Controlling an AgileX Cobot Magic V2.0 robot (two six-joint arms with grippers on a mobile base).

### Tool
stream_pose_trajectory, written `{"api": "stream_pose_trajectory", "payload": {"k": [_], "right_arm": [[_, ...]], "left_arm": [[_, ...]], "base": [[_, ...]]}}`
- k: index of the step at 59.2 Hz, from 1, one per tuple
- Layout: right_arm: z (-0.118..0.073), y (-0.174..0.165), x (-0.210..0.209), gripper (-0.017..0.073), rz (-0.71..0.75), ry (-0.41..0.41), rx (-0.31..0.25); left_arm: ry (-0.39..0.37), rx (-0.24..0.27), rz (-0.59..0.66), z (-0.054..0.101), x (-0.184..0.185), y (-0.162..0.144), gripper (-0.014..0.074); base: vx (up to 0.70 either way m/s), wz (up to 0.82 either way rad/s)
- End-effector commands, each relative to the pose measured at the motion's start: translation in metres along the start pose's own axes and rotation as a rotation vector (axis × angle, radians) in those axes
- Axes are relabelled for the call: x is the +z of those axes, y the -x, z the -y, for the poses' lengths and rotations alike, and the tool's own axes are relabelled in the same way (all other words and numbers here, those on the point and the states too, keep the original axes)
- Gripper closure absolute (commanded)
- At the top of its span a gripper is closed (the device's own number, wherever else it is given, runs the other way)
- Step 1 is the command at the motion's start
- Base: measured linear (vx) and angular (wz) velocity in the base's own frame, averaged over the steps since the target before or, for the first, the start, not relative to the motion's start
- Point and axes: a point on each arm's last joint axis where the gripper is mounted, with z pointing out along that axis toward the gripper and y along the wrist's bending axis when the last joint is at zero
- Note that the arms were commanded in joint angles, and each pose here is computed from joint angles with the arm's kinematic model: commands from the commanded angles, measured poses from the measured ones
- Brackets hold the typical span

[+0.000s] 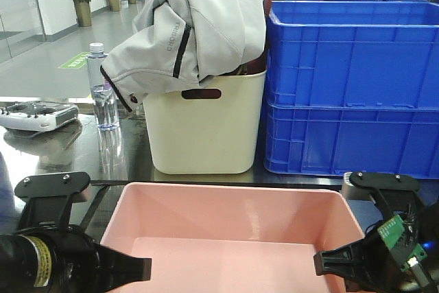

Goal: Grab pink bin and stack on right shelf
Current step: 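Carry the bin with both grippers to the metal shelf cart, then lower the held bin onto the shelf surface with both grippers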

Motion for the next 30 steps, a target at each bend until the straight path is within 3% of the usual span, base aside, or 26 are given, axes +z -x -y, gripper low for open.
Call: {"api": "stream_pose_trajectory", "payload": {"k": [1,30], "right_arm": [[0.0070,0.0121,-0.0057,0.0568,0.115,-0.050,-0.072],[0.0070,0.0121,-0.0057,0.0568,0.115,-0.050,-0.072]], "left_arm": [[-0.072,0.015,0.122,0.0057,-0.0178,0.0154,0.0447],[-0.072,0.015,0.122,0.0057,-0.0178,0.0154,0.0447]], "base": [[0.08,0.01],[0.08,0.02]]}}
